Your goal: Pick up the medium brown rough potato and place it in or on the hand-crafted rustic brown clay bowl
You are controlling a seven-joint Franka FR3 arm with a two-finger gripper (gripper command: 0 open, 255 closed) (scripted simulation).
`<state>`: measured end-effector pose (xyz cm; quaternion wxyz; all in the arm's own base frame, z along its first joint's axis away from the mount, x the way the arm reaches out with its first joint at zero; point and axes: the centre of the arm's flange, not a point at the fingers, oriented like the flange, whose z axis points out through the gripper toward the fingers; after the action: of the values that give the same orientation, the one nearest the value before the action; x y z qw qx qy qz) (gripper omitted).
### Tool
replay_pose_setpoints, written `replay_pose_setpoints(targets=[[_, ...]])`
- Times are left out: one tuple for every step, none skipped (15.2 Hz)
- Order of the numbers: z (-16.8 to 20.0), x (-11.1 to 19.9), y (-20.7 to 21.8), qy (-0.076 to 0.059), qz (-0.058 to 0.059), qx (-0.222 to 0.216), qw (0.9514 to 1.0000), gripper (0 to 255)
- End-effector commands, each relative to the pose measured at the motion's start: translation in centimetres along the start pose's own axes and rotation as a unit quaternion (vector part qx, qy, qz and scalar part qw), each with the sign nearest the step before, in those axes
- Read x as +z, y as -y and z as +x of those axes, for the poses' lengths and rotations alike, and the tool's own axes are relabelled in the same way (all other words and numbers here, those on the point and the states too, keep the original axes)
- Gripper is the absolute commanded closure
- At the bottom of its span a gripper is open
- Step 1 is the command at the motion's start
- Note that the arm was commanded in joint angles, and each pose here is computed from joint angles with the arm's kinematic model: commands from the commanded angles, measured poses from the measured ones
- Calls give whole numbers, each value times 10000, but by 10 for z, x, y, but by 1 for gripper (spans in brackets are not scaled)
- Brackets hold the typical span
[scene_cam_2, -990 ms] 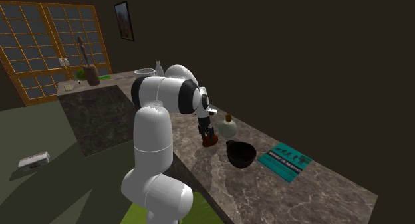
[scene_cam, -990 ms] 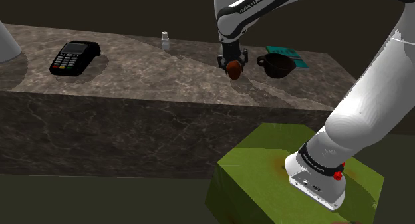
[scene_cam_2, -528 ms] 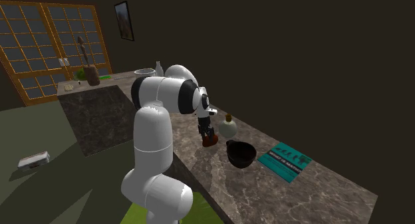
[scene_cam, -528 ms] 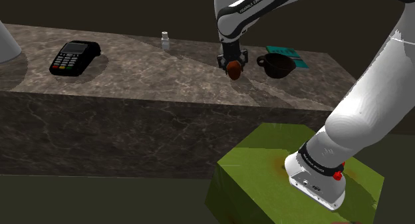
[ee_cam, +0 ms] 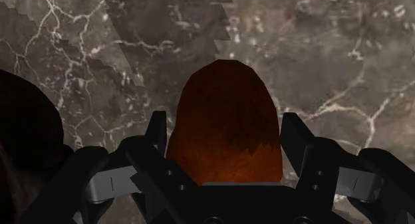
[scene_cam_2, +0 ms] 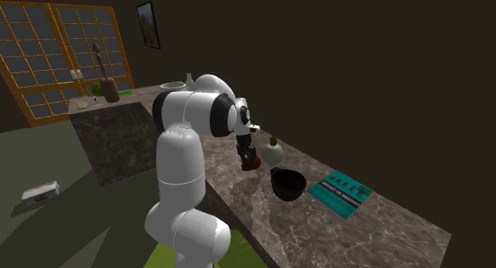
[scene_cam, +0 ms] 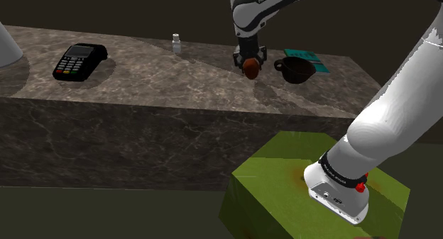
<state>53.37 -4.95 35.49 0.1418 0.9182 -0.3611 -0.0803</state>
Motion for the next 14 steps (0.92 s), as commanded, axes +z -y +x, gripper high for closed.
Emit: replay_pose_setpoints(targets=[[-1,-9,-3,2,-1,0,10000,255],[-1,-14,-5,2,-1,0,10000,255],[-1,-19,-7,2,-1,0,10000,255],[-1,-24,-8,2,-1,0,10000,255],[-2,-29,-10,2,-1,0,10000,255],[-2,-34,-12,2,-1,0,10000,255],[-2,-39,-13,2,-1,0,10000,255],[-2,-44,-15,2,-1,0,10000,255],[-3,-49,-17,2,-1,0,10000,255],[-3,-54,-18,2,-1,0,10000,255],[-3,-59,-20,2,-1,0,10000,255],[-3,-64,-22,2,-1,0,10000,255],[-4,-69,-23,2,-1,0,10000,255],[-4,-74,-25,2,-1,0,10000,255]])
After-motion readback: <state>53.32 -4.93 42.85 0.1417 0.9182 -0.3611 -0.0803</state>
